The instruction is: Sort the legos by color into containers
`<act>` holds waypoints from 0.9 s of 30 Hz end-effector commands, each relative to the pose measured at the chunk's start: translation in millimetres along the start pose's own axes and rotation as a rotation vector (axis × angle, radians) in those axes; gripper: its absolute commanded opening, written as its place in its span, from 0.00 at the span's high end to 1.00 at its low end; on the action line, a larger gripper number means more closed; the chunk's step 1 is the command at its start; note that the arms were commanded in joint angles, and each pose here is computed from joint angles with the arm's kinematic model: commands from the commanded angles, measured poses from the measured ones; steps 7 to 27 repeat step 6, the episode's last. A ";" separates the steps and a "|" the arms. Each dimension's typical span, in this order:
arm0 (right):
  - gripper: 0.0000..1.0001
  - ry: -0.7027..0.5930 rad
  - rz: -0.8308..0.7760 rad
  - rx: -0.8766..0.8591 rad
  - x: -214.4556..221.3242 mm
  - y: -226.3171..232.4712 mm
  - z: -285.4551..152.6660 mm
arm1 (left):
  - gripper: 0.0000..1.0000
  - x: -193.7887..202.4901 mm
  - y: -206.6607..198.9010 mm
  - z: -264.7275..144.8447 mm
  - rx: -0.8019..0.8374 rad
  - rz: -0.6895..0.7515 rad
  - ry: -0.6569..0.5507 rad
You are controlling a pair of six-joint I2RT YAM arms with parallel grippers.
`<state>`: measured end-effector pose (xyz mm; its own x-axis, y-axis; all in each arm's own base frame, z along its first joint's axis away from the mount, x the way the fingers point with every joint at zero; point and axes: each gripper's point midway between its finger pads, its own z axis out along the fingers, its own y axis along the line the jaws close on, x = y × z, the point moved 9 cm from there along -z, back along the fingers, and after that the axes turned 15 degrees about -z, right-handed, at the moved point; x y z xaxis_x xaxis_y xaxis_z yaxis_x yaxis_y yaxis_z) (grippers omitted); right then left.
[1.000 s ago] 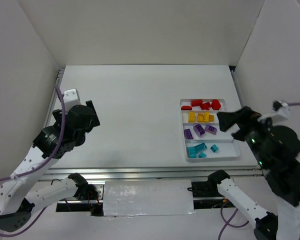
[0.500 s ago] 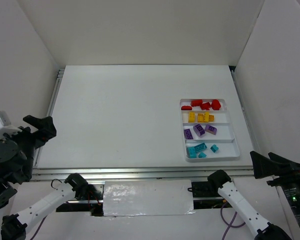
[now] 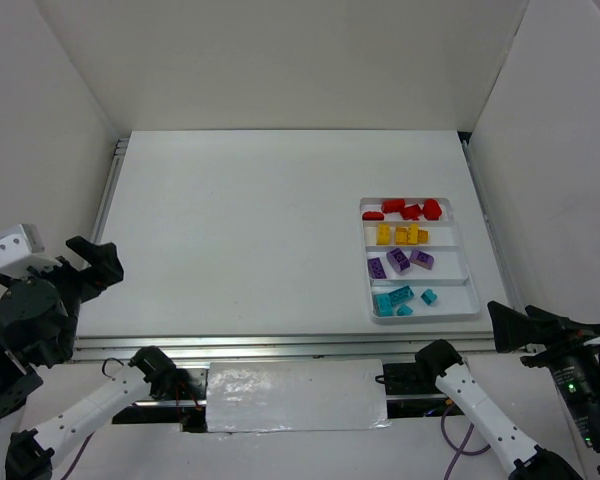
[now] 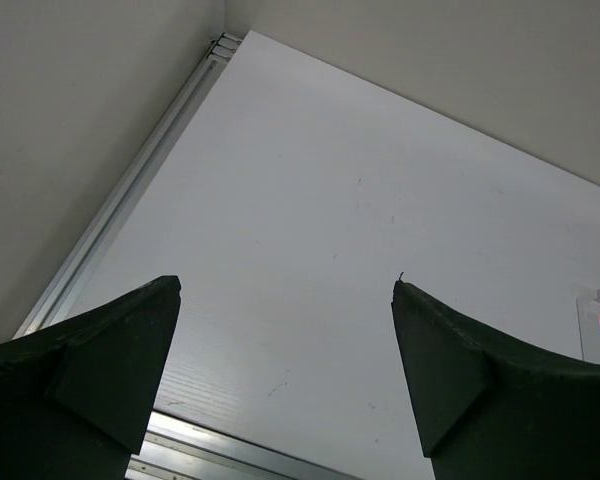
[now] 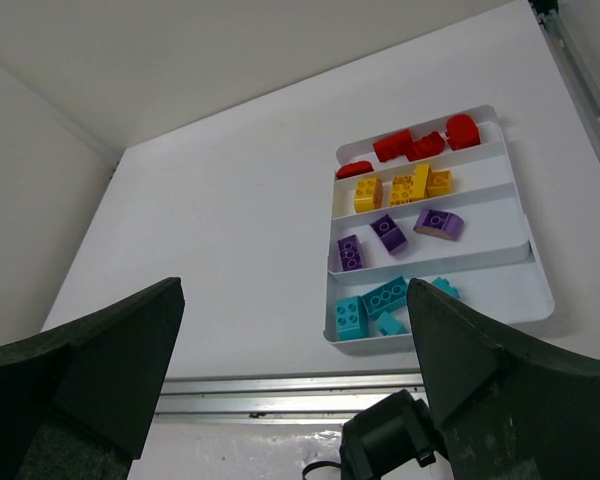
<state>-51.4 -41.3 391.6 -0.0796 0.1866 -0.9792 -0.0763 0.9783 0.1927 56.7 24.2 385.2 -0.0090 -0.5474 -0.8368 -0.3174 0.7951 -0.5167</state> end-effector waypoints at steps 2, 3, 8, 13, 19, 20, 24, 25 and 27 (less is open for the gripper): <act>0.00 0.076 -0.030 0.008 7.5 1.2 8.1 | 0.00 -4.4 -1.2 -1.4 0.027 0.003 -0.017; 0.00 0.082 -0.031 0.008 8.3 1.9 9.7 | 0.01 -3.4 -2.6 -0.2 0.029 0.002 -0.017; 0.00 0.093 -0.034 0.011 8.7 4.5 16.1 | 0.01 -0.5 -4.7 2.4 0.031 0.003 -0.014; 0.00 0.093 -0.034 0.011 8.7 4.5 16.1 | 0.01 -0.5 -4.7 2.4 0.031 0.003 -0.014; 0.00 0.093 -0.034 0.011 8.7 4.5 16.1 | 0.01 -0.5 -4.7 2.4 0.031 0.003 -0.014; 0.00 0.093 -0.034 0.011 8.7 4.5 16.1 | 0.01 -0.5 -4.7 2.4 0.031 0.003 -0.014; 0.00 0.093 -0.034 0.011 8.7 4.5 16.1 | 0.01 -0.5 -4.7 2.4 0.031 0.003 -0.014; 0.00 0.093 -0.034 0.011 8.7 4.5 16.1 | 0.01 -0.5 -4.7 2.4 0.031 0.003 -0.014; 0.00 0.093 -0.034 0.011 8.7 4.5 16.1 | 0.01 -0.5 -4.7 2.4 0.031 0.003 -0.014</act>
